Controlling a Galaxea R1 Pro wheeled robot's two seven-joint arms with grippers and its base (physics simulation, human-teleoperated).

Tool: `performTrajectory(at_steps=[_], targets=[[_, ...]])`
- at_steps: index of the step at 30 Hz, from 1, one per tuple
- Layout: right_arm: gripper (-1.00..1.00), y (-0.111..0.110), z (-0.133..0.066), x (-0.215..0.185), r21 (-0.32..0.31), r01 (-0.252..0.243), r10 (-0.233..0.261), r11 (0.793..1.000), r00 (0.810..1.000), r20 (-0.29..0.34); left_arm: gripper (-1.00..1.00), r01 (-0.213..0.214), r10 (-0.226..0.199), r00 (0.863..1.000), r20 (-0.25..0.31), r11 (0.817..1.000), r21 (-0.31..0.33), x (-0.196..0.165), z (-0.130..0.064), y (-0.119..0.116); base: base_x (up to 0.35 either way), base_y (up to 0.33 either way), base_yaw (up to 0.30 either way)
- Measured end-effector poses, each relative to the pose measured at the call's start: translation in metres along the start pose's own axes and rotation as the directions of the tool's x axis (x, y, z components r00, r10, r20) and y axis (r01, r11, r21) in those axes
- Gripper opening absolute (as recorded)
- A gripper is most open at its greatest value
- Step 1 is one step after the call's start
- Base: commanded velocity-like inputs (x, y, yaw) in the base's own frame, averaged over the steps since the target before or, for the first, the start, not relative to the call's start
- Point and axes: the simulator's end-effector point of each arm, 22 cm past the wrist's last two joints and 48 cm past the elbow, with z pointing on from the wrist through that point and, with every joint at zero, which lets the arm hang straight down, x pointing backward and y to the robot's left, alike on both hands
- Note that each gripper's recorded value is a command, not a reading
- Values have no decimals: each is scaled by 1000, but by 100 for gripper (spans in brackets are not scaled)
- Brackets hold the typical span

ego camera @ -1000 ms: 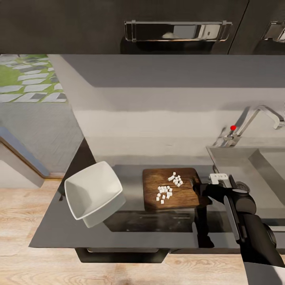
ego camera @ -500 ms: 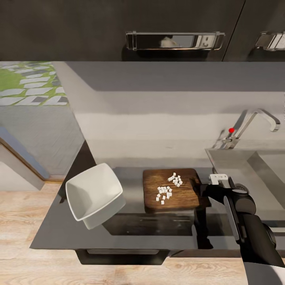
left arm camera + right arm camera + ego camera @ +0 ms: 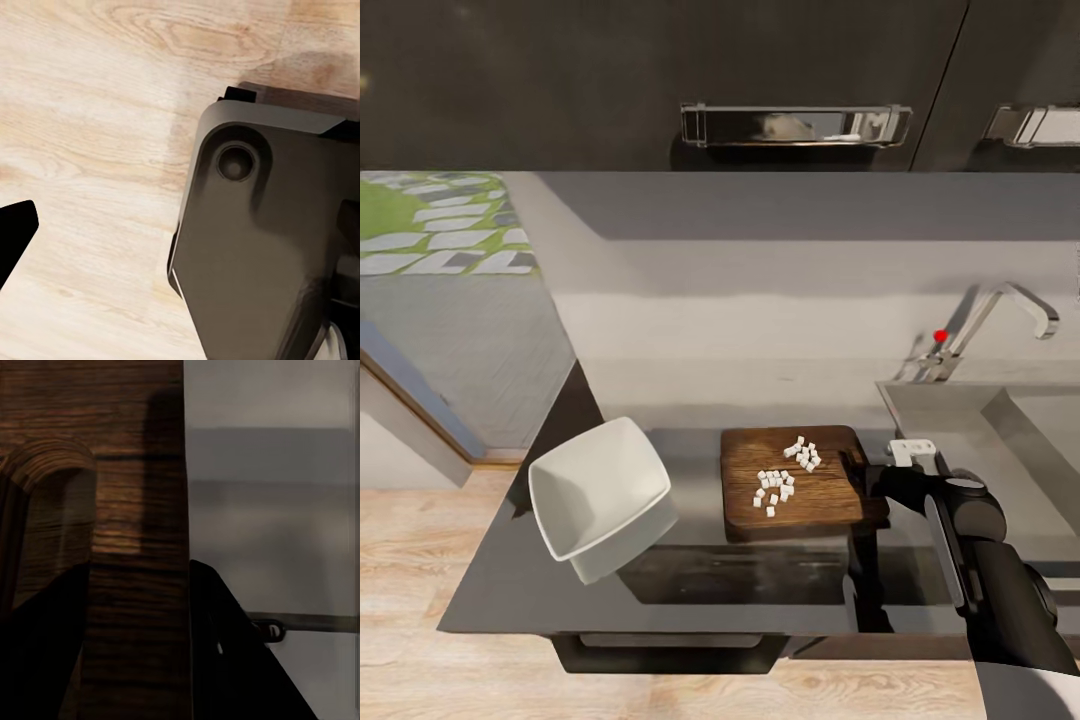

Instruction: In the kitchen, take the Vidalia onion out of the sink, dice it on the chopping board with the paring knife, put the diced onion into the bowl on the countertop, then place both the paring knife and the chopping board into the sink.

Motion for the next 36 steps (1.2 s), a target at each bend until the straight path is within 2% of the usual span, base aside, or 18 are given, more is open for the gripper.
performTrajectory(at_steps=[29,36], targets=[[-100,1,-18,-20,0,3,-3,1000,999,44,100,10,-11,999,43,1000,8,-18,-5,-2,0,0,0],[-100,-5,-23,-25,28,2,-4,1000,998,57,100,13,-13,998,54,1000,10,-23,-6,-3,0,0,0]])
